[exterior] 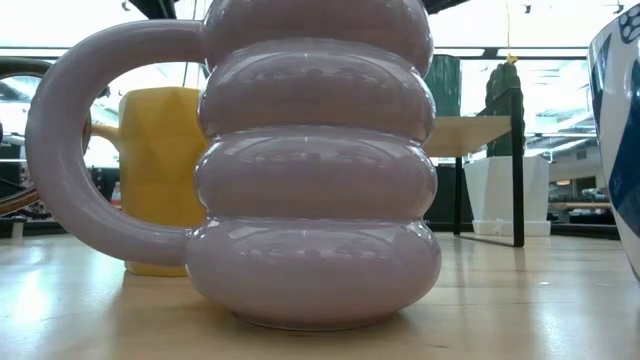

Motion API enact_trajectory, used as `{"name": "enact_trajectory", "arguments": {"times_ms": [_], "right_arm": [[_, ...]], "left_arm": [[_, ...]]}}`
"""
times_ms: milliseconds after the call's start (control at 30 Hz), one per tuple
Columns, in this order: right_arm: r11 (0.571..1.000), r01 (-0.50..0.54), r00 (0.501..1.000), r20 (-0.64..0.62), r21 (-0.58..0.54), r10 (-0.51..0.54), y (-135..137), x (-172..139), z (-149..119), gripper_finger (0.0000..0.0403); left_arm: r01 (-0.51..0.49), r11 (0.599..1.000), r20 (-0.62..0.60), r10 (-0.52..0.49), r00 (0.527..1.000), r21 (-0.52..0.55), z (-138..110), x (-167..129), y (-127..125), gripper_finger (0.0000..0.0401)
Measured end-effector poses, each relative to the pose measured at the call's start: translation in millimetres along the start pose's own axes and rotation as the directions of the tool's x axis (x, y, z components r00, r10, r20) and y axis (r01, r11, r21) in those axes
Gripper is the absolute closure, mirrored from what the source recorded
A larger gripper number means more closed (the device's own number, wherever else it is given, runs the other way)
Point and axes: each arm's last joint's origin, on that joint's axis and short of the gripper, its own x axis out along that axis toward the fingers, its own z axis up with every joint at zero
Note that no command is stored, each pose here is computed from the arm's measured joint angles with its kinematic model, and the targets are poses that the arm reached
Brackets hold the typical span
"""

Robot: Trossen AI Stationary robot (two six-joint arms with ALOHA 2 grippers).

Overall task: Place coffee mugs
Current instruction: Adjust the blue mug on the shelf

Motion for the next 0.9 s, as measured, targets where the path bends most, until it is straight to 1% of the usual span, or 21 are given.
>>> {"name": "enact_trajectory", "arguments": {"times_ms": [100,200,300,367,533,633,800,900], "right_arm": [[0.999,-0.041,0.997,-0.068,0.025,0.042,-12.7,3.2,5.8,0.0144],[0.994,-0.090,0.982,-0.158,0.061,0.099,-21.1,12.4,10.9,0.0145],[0.994,-0.102,0.956,-0.273,0.049,0.112,-22.7,24.5,14.0,0.0146],[0.994,-0.104,0.941,-0.319,0.038,0.111,-23.7,29.8,20.2,0.0146],[0.995,-0.103,0.880,-0.467,0.003,0.093,-29.2,40.9,31.5,0.0146],[0.994,-0.112,0.844,-0.528,0.003,0.096,-34.1,45.4,35.0,0.0146],[0.988,-0.154,0.759,-0.641,-0.006,0.114,-37.1,62.3,26.4,0.0151],[0.987,-0.161,0.732,-0.672,-0.014,0.110,-41.0,70.9,23.0,0.0161]], "left_arm": [[0.003,1.000,0.029,-0.002,1.000,-0.016,-3.2,-4.6,1.7,0.0260],[0.013,1.000,0.058,-0.011,0.998,-0.027,-4.6,-7.9,2.7,0.0260],[0.017,0.999,0.070,-0.015,0.997,-0.029,-5.6,-10.1,3.4,0.0260],[0.015,1.000,0.083,-0.013,0.996,-0.022,-5.6,-11.7,3.9,0.0260],[0.012,1.000,0.121,-0.013,0.993,0.008,-4.4,-14.6,4.9,0.0260],[0.011,1.000,0.119,-0.013,0.993,0.010,-4.7,-14.6,5.0,0.0260],[0.006,1.000,0.120,-0.007,0.993,0.011,-4.6,-14.6,5.4,0.0260],[-0.009,1.000,0.135,0.007,0.991,0.013,-2.9,-14.4,6.9,0.0260]]}}
